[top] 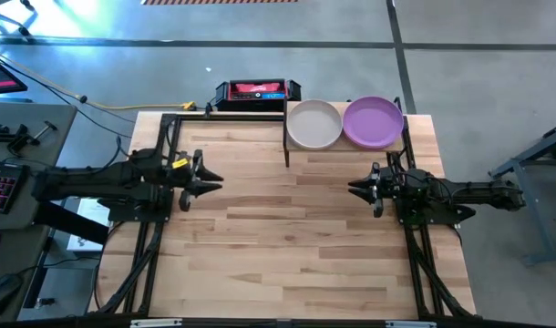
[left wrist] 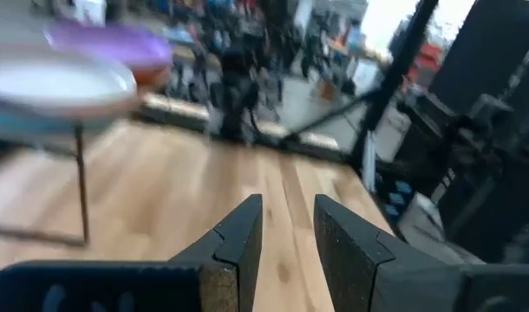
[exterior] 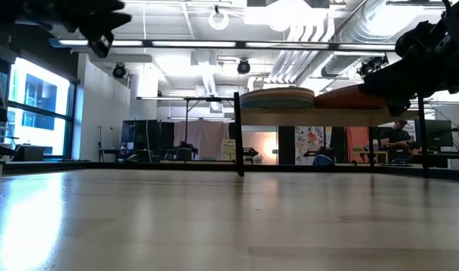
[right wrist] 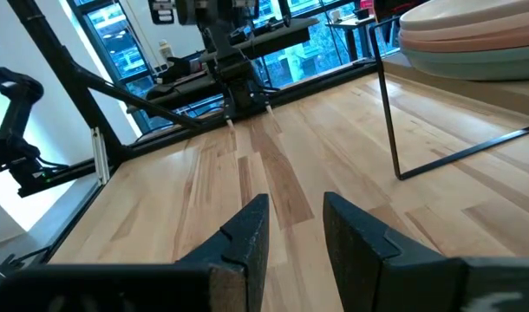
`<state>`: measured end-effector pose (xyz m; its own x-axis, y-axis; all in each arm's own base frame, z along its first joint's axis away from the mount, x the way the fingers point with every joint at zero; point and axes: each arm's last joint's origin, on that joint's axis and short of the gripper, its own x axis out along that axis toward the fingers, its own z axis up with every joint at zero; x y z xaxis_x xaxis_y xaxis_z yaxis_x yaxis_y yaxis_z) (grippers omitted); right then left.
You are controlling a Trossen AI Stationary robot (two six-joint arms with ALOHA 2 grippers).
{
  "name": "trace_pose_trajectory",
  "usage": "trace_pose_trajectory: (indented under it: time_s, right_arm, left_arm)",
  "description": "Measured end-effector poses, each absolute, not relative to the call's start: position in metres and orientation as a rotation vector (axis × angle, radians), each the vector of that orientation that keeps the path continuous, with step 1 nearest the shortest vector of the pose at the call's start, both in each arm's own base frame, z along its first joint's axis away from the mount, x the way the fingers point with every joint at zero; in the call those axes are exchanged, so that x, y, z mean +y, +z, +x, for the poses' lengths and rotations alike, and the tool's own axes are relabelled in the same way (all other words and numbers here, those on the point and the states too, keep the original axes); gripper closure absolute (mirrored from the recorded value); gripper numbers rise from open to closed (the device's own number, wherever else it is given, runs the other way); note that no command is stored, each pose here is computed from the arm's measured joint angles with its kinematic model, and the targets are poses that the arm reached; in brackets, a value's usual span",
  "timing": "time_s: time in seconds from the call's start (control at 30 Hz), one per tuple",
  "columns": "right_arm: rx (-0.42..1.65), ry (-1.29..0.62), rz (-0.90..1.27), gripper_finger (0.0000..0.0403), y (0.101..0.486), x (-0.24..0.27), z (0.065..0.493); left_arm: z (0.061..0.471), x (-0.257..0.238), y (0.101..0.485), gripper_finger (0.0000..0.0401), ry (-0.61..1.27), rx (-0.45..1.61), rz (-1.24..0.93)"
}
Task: Place and stack plates onto a shelf
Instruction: Return to Home Position
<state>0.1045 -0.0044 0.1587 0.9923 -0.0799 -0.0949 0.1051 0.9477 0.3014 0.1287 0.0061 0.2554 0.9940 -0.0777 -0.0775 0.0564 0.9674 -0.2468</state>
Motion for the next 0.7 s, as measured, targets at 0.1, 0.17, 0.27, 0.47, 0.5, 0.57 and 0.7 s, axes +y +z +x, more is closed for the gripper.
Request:
trace_pose_trajectory:
  time_s: [0.1, 0.17, 0.27, 0.47, 0.5, 0.57, 0.7]
  right_arm:
    - [0.082, -0.094, 0.311, 0.0308, 0.159, -0.004, 0.104]
    - [0.082, -0.094, 0.311, 0.0308, 0.159, -0.004, 0.104]
    - [0.082, -0.094, 0.311, 0.0308, 0.159, -0.004, 0.104]
    - [0.082, -0.094, 0.311, 0.0308, 0.159, -0.004, 0.104]
    - [0.082, -0.094, 0.311, 0.0308, 0.159, -0.004, 0.104]
    - [0.082, -0.094, 0.311, 0.0308, 0.159, -0.004, 0.104]
    - [0.082, -0.094, 0.311, 0.0308, 0.159, -0.004, 0.104]
  left_arm:
    - [0.121, 0.004, 0.251, 0.0304, -0.124, 0.136, -0.300]
    - [0.117, 0.002, 0.252, 0.0304, -0.183, 0.147, -0.319]
    - [0.111, -0.001, 0.252, 0.0304, -0.259, 0.137, -0.197]
    - [0.107, -0.001, 0.252, 0.0304, -0.268, 0.126, -0.105]
    - [0.107, -0.001, 0.252, 0.0304, -0.261, 0.126, -0.114]
    - [0.107, -0.001, 0.251, 0.0304, -0.255, 0.132, -0.110]
    - [0.107, 0.000, 0.244, 0.0304, -0.238, 0.122, -0.074]
